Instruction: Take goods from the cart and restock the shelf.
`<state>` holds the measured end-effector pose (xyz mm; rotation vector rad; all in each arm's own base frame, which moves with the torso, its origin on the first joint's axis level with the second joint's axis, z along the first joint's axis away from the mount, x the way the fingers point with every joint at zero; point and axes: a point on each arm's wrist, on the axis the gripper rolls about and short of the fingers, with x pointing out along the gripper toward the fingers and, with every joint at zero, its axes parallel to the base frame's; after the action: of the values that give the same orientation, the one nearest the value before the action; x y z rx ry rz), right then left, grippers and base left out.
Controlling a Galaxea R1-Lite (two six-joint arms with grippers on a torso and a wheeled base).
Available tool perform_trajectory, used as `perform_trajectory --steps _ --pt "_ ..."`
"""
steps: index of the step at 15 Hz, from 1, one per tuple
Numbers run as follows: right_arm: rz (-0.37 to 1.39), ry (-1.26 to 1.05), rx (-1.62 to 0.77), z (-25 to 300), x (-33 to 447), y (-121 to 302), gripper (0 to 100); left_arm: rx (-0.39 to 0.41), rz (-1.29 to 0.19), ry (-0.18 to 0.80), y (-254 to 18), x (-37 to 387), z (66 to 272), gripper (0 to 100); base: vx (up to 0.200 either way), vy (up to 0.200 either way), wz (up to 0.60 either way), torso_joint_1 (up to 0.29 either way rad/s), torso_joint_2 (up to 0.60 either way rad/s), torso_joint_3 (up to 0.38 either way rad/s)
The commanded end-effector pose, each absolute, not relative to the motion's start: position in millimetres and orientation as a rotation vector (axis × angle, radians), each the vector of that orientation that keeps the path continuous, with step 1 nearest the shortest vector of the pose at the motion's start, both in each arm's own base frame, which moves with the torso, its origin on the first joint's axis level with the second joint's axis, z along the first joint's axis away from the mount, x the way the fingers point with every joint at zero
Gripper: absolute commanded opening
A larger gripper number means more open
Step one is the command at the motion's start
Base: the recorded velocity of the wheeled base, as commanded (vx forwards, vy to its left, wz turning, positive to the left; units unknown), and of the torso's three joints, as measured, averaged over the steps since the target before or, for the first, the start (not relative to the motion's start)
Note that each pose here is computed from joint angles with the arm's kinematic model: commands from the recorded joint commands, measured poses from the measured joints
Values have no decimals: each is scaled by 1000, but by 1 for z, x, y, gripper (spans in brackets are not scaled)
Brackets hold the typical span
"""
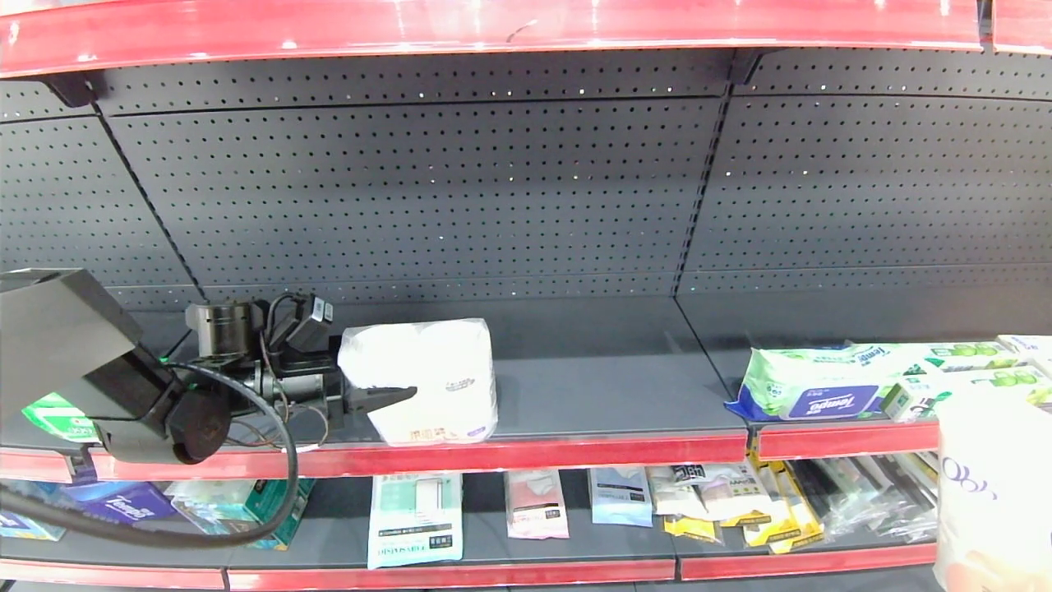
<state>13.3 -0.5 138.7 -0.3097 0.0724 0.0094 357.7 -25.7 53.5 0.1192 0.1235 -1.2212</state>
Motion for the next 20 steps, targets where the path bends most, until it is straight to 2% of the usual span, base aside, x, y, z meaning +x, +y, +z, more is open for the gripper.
perform_trajectory --steps 1,14,15,20 --pt "11 73 -310 139 13 0 0 122 -1214 121 -25 361 54 0 0 0 0 0 0 0" --pt "9 80 -311 137 14 -1 0 115 -1213 120 -26 366 53 0 0 0 0 0 0 0" --pt "9 78 -311 137 13 -1 0 122 -1213 113 -26 367 54 100 0 0 0 0 0 0" --pt "9 80 -311 136 13 -1 0 109 -1205 104 -25 365 65 100 0 0 0 0 0 0"
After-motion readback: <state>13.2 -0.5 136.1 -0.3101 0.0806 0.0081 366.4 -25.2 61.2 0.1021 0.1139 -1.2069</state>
